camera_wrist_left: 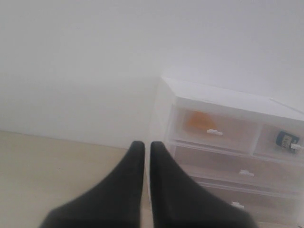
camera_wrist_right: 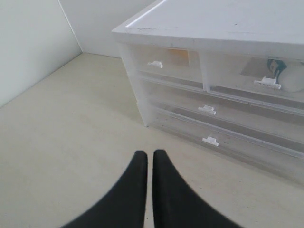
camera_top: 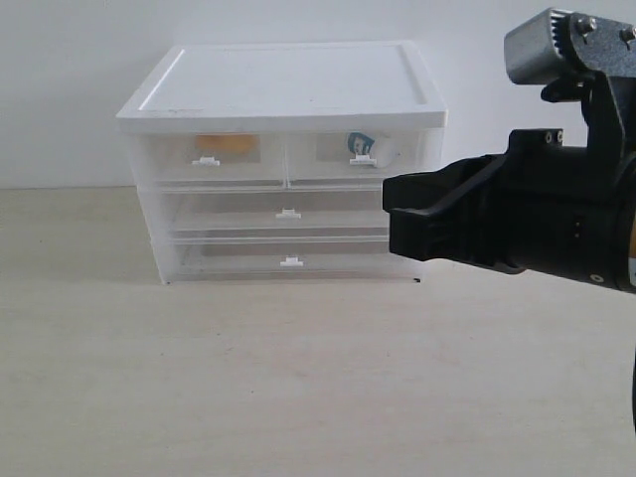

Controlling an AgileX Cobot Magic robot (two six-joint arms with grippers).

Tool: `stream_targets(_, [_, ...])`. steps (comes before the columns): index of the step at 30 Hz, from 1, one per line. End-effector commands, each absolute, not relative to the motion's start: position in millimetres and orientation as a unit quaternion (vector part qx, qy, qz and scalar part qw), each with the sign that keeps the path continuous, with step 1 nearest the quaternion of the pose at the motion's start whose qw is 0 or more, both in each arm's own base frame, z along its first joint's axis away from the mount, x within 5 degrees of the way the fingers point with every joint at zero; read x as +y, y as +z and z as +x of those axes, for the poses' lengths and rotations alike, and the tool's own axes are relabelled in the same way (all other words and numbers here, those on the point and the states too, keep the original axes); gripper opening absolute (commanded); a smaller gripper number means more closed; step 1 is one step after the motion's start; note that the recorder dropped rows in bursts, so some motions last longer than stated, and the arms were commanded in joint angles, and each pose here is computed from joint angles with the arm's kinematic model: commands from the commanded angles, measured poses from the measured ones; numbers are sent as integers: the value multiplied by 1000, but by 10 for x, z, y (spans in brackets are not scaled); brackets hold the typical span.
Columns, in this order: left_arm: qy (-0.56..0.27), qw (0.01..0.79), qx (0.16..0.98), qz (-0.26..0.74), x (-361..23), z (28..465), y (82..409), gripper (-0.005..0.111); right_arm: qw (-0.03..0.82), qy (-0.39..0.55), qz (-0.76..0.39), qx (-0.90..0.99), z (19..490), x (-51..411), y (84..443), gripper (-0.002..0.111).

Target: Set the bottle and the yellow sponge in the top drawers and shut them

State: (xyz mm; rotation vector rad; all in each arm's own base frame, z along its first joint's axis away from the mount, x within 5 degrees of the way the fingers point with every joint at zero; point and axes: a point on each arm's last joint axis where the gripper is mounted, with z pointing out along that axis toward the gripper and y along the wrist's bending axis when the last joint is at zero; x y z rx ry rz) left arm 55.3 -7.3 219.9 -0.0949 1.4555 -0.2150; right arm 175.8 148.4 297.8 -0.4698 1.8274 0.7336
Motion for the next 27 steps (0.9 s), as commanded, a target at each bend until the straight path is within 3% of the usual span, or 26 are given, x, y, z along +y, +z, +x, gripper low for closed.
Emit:
stream_targets(1, [-100, 740, 663, -49, -68, 552, 2189, 4, 534, 303, -202, 763, 1747, 1462, 2977, 0])
stream_targets(15, [-89, 694, 711, -71, -39, 560, 2060, 4, 534, 303, -202, 763, 1747, 1462, 2977, 0])
stream_targets(22, [0, 629, 776, -40, 34, 539, 1889, 4, 534, 303, -202, 763, 1747, 1462, 2977, 0])
stream_targets(27, [-1, 620, 783, -49, 41, 538, 1842, 4, 534, 303, -202, 763, 1747, 1462, 2977, 0])
